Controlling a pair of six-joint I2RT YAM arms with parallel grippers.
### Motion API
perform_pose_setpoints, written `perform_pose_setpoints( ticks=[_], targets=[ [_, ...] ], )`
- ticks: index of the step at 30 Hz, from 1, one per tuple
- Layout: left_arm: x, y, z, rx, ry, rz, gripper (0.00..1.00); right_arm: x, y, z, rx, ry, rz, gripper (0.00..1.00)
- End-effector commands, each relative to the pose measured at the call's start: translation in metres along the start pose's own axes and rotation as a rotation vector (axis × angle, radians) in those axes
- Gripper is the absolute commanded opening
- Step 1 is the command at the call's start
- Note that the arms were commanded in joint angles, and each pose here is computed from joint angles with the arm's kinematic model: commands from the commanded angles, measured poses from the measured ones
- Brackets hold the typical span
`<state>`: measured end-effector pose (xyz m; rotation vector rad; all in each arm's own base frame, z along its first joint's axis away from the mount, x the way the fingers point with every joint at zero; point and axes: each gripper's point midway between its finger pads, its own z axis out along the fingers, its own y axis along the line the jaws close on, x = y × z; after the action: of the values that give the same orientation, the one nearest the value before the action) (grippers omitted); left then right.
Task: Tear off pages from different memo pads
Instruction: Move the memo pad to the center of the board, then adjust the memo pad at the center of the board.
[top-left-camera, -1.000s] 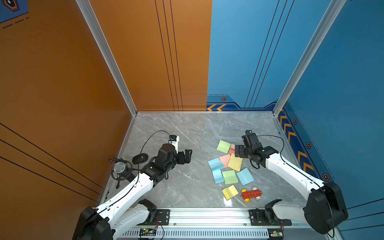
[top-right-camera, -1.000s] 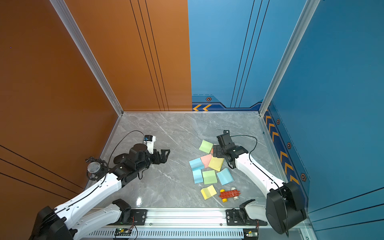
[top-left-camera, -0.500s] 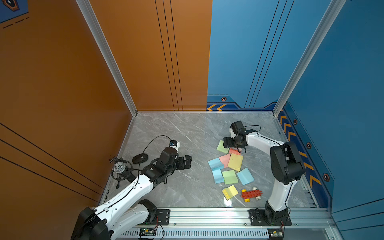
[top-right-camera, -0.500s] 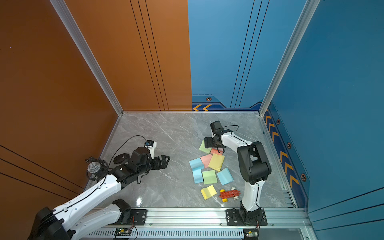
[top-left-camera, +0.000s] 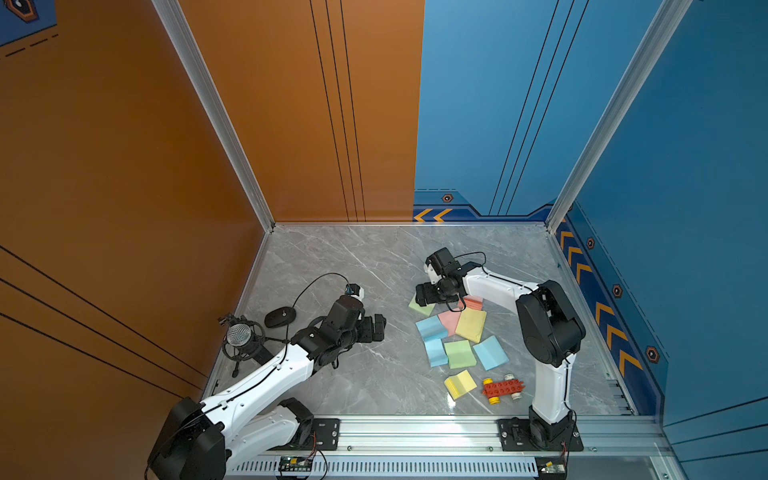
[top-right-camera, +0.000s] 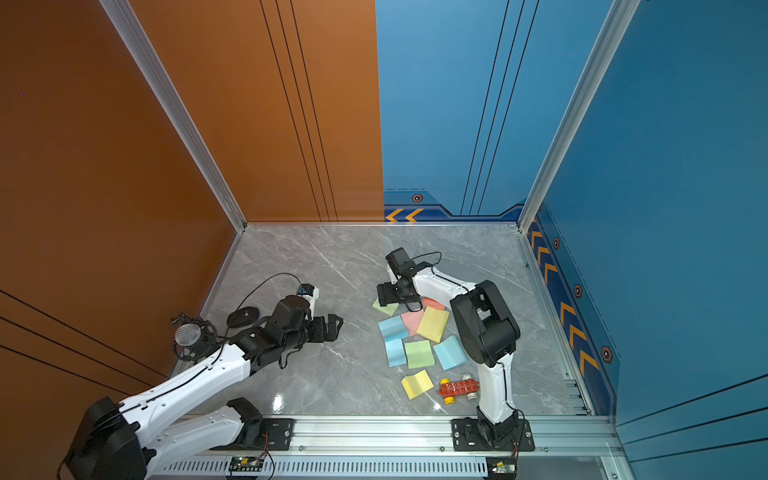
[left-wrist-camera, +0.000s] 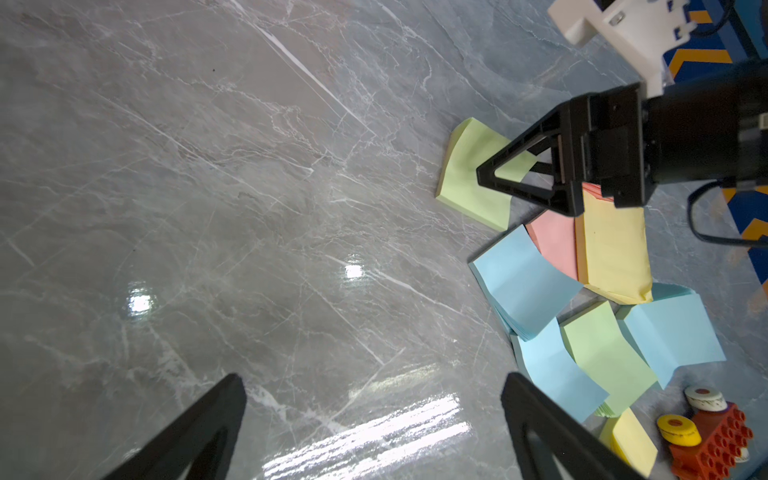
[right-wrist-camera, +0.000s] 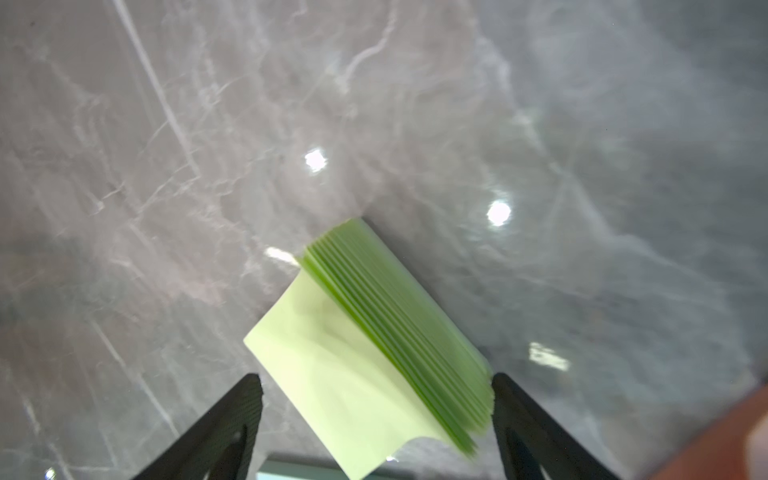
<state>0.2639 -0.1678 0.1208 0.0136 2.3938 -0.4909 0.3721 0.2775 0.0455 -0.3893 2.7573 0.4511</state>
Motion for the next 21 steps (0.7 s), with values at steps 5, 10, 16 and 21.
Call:
perform_pose_setpoints(
  ticks=[5, 10, 16, 21],
  targets=[
    [0.016, 0.008, 0.008, -0.05, 0.04, -0.025, 0.96, -0.008, 0.007, -0.032, 0.04, -0.055, -0.009, 0.87],
    [0.027, 0.002, 0.014, -0.05, 0.079, -0.005, 0.93, -0.017, -0.013, -0.025, 0.02, -0.025, 0.023, 0.82],
    [0.033, 0.004, 0.02, -0.07, 0.106, -0.002, 0.89, -0.008, 0.012, -0.002, -0.073, 0.043, 0.027, 0.72],
    [0.038, 0.014, 0.023, -0.103, 0.114, -0.009, 0.87, 0.008, 0.031, 0.011, -0.081, 0.082, 0.002, 0.72]
  ],
)
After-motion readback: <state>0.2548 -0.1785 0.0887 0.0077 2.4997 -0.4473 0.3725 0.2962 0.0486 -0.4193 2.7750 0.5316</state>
